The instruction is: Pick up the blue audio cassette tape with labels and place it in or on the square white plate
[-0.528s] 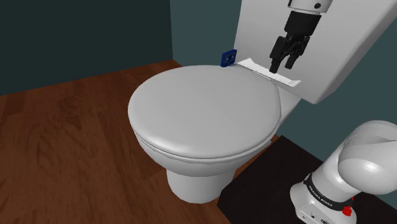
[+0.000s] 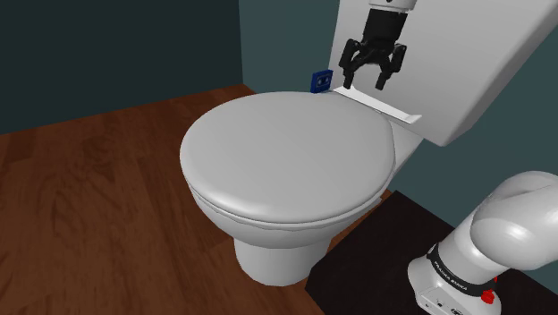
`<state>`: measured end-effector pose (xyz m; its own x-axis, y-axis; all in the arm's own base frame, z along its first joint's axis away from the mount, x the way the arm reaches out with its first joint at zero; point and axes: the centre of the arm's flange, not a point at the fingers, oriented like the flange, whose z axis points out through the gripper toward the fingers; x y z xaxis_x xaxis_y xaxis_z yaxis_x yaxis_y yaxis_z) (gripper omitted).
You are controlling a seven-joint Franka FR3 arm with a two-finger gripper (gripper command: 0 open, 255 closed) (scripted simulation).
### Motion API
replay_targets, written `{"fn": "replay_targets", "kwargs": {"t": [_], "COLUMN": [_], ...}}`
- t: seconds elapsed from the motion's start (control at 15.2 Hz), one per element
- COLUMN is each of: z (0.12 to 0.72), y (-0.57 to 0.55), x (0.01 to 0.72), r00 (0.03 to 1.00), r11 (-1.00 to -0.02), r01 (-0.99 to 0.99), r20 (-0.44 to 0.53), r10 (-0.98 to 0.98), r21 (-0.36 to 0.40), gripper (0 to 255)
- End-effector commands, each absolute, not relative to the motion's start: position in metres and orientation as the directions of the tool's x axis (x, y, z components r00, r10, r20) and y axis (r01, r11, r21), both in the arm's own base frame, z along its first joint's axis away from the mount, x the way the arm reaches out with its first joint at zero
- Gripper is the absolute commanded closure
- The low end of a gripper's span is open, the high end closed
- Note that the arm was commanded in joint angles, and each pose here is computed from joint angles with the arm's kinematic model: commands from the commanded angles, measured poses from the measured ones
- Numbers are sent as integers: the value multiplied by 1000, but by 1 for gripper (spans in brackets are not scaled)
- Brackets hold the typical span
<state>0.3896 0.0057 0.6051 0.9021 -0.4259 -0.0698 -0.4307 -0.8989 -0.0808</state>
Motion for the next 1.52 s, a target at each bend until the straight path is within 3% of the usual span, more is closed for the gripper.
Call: {"fn": "replay_targets", "kwargs": {"t": [0.0,0.4,0.92,1.45], "z": [603,596,580,541], "y": [6,-18,-88,-80], "x": [418,496,573,572], "r00": [836,573,120,120], "r11": [-833,-573,-126,-126], "r01": [-548,-818,-992,-992], "r20": [-93,-153,-207,-207], "r10": [-541,-805,-971,-971], "r21": [-77,-50,13,13], "gripper": [0,0,0,0]}}
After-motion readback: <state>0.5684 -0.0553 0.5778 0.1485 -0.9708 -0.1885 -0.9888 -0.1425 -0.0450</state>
